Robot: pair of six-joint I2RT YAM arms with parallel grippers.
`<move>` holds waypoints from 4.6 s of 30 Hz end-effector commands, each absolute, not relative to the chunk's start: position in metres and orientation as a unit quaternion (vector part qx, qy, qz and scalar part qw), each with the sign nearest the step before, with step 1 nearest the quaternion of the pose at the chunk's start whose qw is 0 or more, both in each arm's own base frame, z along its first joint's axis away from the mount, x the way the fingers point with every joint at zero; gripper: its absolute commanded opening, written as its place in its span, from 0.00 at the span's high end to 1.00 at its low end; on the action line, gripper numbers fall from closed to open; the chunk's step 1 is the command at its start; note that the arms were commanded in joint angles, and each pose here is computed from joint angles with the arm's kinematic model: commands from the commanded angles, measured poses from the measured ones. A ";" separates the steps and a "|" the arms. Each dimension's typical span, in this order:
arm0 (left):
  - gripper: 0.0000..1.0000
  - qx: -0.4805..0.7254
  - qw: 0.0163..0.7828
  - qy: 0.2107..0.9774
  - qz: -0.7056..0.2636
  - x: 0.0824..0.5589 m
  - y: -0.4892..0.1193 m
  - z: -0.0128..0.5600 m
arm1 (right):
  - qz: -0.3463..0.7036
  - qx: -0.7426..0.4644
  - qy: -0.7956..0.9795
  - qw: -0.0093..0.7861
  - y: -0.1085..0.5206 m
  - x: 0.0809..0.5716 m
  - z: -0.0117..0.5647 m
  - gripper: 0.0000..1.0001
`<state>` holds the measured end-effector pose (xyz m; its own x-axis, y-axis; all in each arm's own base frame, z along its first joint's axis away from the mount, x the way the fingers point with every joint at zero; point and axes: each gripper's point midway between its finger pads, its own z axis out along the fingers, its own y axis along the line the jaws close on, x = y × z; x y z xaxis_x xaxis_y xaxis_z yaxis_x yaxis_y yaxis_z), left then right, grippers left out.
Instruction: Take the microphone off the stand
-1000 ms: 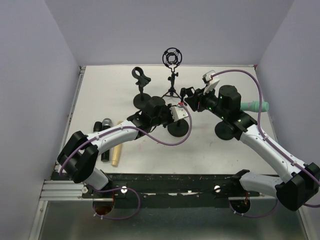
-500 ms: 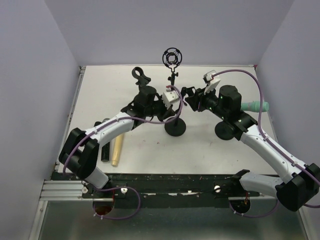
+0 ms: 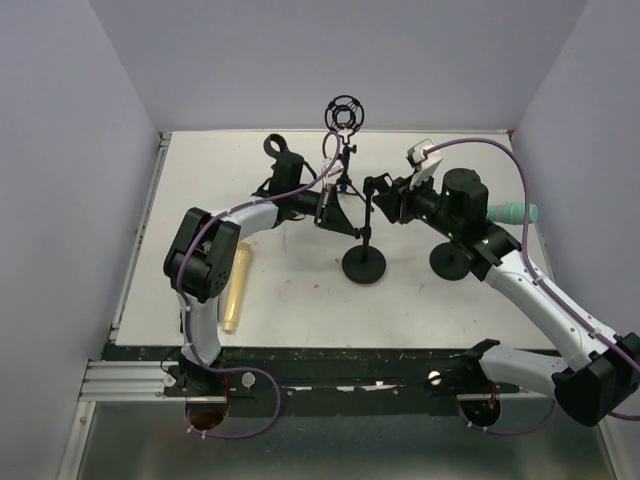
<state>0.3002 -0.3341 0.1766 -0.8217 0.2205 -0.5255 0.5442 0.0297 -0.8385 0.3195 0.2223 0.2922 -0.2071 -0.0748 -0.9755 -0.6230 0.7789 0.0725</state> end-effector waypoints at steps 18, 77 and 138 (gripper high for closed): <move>0.01 0.465 0.240 0.703 -0.482 0.272 -0.326 0.208 | 0.233 -0.243 0.722 0.605 0.218 0.317 0.312 0.78; 1.00 0.576 0.691 0.434 -0.049 0.337 -0.361 0.212 | 0.237 -0.214 0.740 0.591 0.217 0.332 0.315 0.78; 0.22 0.354 0.389 0.693 -0.493 0.306 -0.325 0.291 | 0.229 -0.275 0.728 0.585 0.214 0.312 0.331 0.31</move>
<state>0.3114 -0.3265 0.2720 -0.5201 0.1072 -0.8473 0.8359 0.2675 -0.4793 0.3171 0.2122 0.3197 -0.1817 -0.1292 -0.9748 -0.6502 0.7595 0.0206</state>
